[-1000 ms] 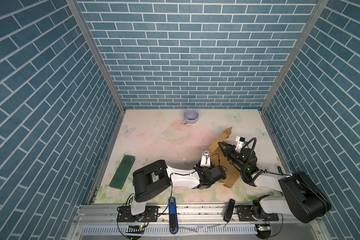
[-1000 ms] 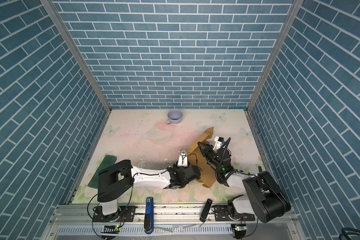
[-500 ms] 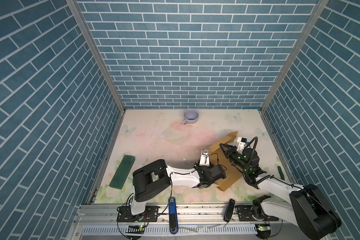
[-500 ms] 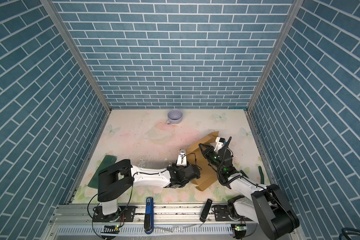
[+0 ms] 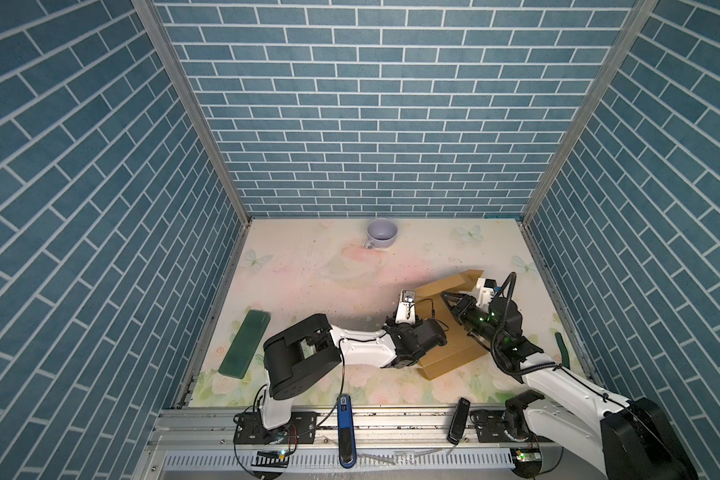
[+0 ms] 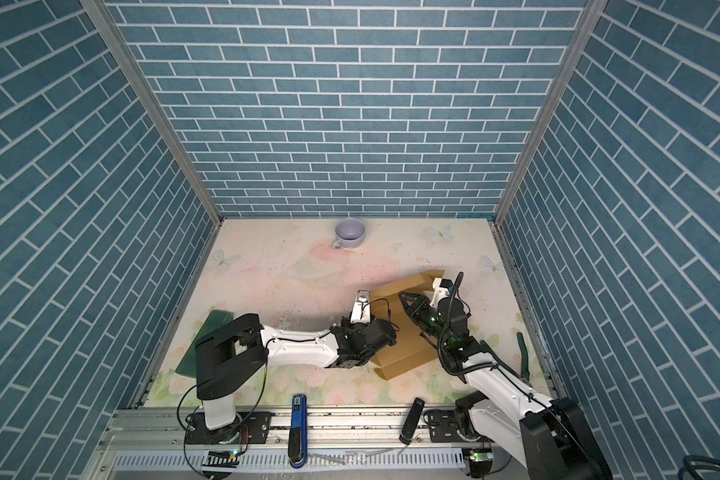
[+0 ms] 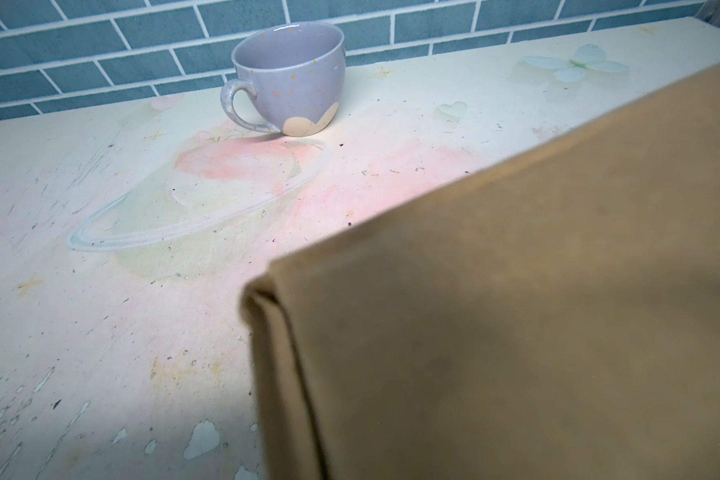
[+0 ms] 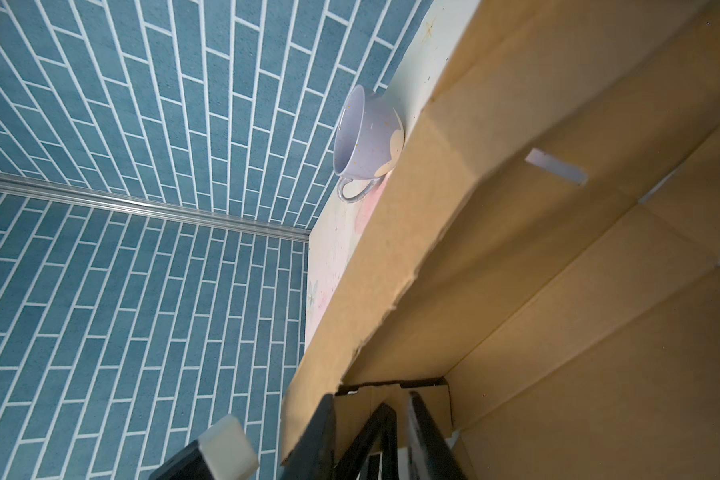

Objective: Fold the paper box

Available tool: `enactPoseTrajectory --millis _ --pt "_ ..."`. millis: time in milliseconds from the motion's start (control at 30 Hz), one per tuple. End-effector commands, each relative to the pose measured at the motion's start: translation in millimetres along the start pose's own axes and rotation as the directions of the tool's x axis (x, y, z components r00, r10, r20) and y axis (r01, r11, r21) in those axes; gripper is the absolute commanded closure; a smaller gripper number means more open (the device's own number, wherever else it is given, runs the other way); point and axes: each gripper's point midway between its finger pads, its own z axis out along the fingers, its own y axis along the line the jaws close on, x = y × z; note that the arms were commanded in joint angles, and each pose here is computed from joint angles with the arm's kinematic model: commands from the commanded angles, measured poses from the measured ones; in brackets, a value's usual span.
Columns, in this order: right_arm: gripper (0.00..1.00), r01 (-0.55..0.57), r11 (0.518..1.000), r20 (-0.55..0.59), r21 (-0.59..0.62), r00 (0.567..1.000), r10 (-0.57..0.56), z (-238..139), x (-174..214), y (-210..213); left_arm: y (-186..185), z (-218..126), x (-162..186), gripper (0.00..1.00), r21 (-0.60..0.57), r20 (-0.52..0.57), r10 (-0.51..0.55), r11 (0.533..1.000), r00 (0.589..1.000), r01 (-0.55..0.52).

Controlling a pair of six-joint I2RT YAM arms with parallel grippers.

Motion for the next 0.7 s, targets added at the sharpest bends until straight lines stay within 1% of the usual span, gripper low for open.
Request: enactPoseTrajectory --millis 0,67,200,300,367,500,667 --pt "0.68 0.046 0.999 0.025 -0.006 0.999 -0.045 -6 -11 22 14 7 0 0.8 -0.008 -0.003 0.03 1.0 1.0 -0.03" --pt "0.66 0.048 0.999 0.029 0.0 0.998 -0.048 -11 -11 24 20 9 1 0.8 0.003 -0.005 0.032 0.999 0.999 -0.032" --pt "0.66 0.052 0.999 0.033 0.011 0.998 -0.053 -21 -11 28 26 12 3 0.8 0.049 -0.011 0.037 0.998 0.999 -0.037" --pt "0.65 0.073 0.997 0.018 0.027 0.997 -0.073 -29 -9 33 30 14 6 0.8 0.09 -0.016 0.06 0.994 0.998 -0.058" --pt "0.65 0.096 0.995 0.008 0.04 0.995 -0.097 -35 -8 37 33 14 7 0.8 0.119 -0.012 0.07 0.991 0.997 -0.068" --pt "0.66 0.149 0.987 -0.011 0.067 0.989 -0.148 -42 -9 45 43 14 10 0.8 0.142 -0.004 0.089 0.986 0.996 -0.088" --pt "0.67 0.232 0.97 -0.053 0.071 0.972 -0.228 -33 -13 65 50 13 14 0.81 0.191 0.016 0.119 0.974 0.993 -0.12"
